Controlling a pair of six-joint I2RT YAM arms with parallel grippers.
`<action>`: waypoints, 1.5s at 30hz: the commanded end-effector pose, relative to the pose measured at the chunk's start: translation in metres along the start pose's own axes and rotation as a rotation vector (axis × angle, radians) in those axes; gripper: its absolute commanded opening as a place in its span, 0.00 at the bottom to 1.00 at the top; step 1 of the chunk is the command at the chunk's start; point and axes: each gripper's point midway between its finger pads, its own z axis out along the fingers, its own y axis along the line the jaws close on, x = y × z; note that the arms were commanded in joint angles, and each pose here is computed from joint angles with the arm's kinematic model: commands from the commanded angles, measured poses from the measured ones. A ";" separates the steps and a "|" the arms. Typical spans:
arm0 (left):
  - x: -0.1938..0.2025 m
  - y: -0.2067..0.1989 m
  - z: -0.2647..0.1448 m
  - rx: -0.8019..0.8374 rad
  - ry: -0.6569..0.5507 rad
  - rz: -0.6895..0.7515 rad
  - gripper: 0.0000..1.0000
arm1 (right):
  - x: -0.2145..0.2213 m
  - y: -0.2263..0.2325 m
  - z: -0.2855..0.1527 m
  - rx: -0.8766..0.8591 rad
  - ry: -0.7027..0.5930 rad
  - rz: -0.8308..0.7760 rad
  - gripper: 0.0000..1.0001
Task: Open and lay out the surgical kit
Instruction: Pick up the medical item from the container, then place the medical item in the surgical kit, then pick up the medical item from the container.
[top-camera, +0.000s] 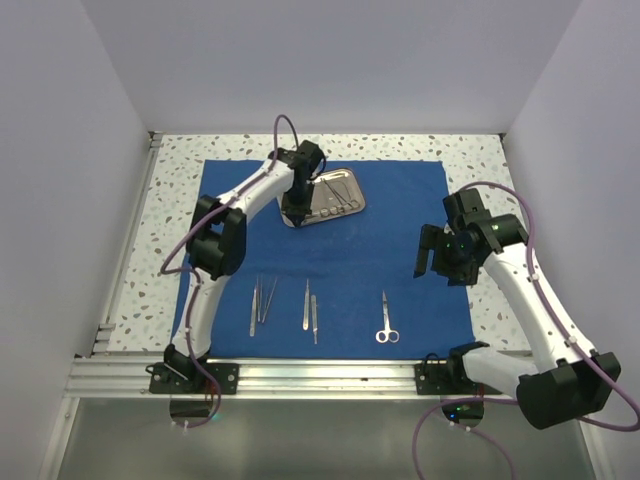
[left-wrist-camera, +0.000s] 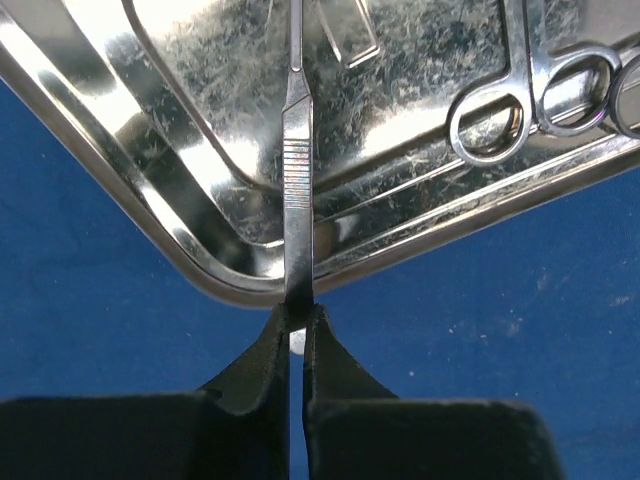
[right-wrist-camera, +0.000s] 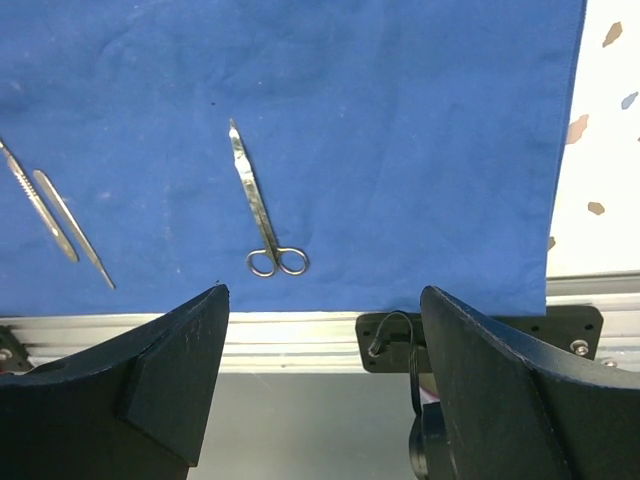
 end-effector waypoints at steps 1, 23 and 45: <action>0.013 -0.004 -0.036 0.028 0.025 -0.040 0.00 | -0.005 0.014 -0.016 -0.074 -0.040 0.002 0.81; 0.242 -0.098 -0.079 0.042 0.080 -0.137 0.00 | 0.002 0.021 -0.023 -0.120 -0.073 -0.023 0.81; 0.136 -0.068 -0.177 0.124 -0.229 -0.147 0.87 | -0.081 0.106 -0.045 -0.396 -0.191 -0.060 0.84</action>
